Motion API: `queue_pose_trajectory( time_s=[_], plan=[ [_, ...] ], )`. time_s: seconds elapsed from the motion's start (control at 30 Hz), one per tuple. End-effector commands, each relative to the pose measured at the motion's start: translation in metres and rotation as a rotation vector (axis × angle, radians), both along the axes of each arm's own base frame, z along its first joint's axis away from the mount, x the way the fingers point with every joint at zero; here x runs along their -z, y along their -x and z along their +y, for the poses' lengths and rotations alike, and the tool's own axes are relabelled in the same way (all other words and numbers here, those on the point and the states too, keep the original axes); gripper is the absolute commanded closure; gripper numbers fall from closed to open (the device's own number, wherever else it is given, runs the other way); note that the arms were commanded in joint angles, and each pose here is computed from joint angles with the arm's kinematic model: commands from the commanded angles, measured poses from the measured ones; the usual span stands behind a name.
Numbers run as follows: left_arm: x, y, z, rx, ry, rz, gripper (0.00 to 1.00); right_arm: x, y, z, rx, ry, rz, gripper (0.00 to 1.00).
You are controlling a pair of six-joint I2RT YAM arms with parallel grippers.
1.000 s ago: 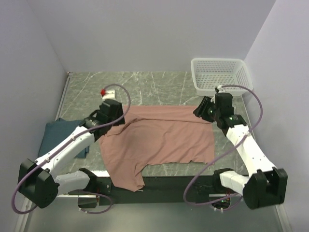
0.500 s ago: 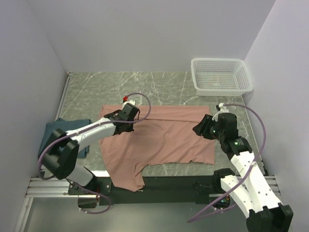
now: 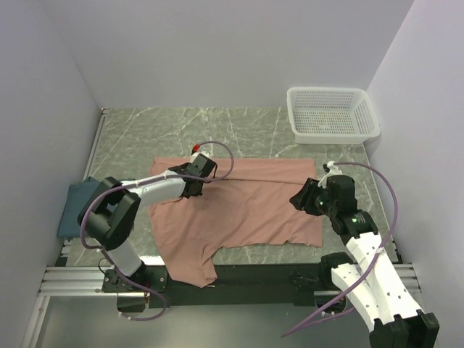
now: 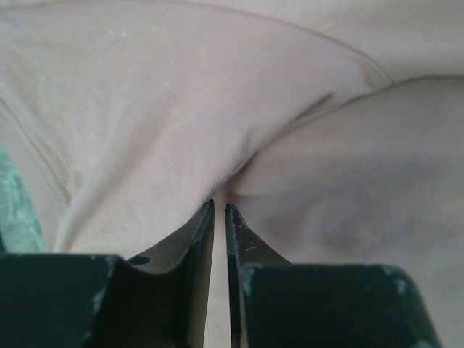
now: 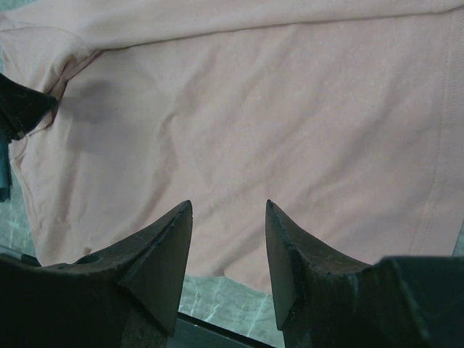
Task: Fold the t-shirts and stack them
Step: Fold the tshirt
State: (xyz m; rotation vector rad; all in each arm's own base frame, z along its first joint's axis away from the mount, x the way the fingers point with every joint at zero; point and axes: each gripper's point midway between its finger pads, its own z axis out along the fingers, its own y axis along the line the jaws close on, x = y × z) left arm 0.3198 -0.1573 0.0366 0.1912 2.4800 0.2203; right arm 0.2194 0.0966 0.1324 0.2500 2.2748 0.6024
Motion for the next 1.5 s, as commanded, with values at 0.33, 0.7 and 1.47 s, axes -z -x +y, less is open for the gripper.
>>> queue_pose_trajectory(
  time_s=[0.33, 0.7, 1.47],
  plan=[
    [-0.020, -0.041, 0.017, -0.016, -0.061, -0.080, 0.78, 0.004, -0.001, 0.001, -0.019, 0.016, -0.003, 0.48],
    [-0.010, -0.031, 0.009, 0.034, -0.018, -0.031, 0.65, 0.009, -0.001, 0.001, -0.023, 0.016, 0.016, 0.49],
    [-0.009, -0.015, 0.001, 0.120, 0.036, 0.017, 0.67, 0.016, 0.000, 0.005, -0.034, 0.003, 0.028, 0.49]
  ],
)
